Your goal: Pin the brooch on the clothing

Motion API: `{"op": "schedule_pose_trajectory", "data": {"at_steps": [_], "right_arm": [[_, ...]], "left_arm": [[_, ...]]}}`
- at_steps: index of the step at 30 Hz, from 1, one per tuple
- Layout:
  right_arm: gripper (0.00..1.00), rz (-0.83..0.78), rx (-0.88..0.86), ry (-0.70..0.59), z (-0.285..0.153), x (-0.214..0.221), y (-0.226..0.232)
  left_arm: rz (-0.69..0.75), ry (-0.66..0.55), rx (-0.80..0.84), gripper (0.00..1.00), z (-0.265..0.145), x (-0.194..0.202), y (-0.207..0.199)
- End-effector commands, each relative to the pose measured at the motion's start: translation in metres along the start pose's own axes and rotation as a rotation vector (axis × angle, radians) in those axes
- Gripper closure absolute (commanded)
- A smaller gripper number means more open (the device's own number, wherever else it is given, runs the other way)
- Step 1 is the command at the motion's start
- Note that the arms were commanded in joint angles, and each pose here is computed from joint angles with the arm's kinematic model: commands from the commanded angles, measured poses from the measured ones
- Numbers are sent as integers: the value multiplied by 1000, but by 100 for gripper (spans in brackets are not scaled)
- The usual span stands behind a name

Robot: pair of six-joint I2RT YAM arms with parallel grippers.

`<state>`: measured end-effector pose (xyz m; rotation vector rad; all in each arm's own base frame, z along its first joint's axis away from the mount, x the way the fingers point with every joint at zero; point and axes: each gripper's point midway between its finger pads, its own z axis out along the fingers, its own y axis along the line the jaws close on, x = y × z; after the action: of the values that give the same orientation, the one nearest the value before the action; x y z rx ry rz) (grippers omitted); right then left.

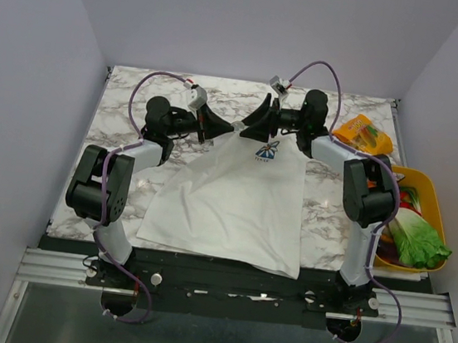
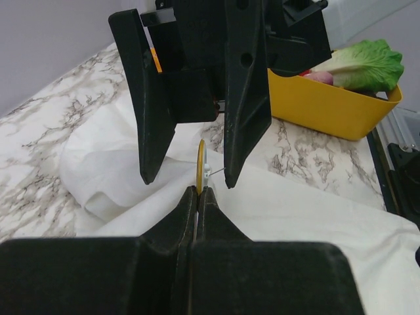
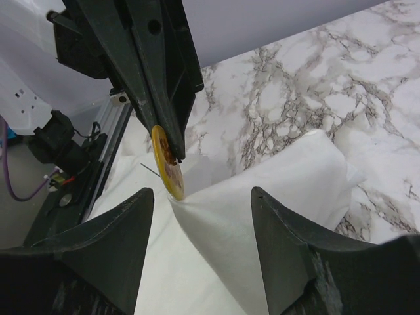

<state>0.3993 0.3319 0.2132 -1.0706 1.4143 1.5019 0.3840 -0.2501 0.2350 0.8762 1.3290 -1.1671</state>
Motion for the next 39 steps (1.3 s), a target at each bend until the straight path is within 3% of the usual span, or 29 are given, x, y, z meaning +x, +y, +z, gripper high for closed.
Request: {"op": "schedule_pose_trajectory", "data": {"at_steps": [1,9,18,39], "right_arm": [[35,-22,-43,1,9,-1,4],[41,-17,-45,-8,12,-7,6],[37,-20,-49,-9,10,-13,12],[41,-11,-56,-4,6,-19,16]], "left_arm": [[55,-37,47,100,-2,-18,-12],[37,-34,52,100,-2,-14,-12],[33,0,24,100,-3,-2,-5],[39,1,30,100,-3,-4,-7]]}}
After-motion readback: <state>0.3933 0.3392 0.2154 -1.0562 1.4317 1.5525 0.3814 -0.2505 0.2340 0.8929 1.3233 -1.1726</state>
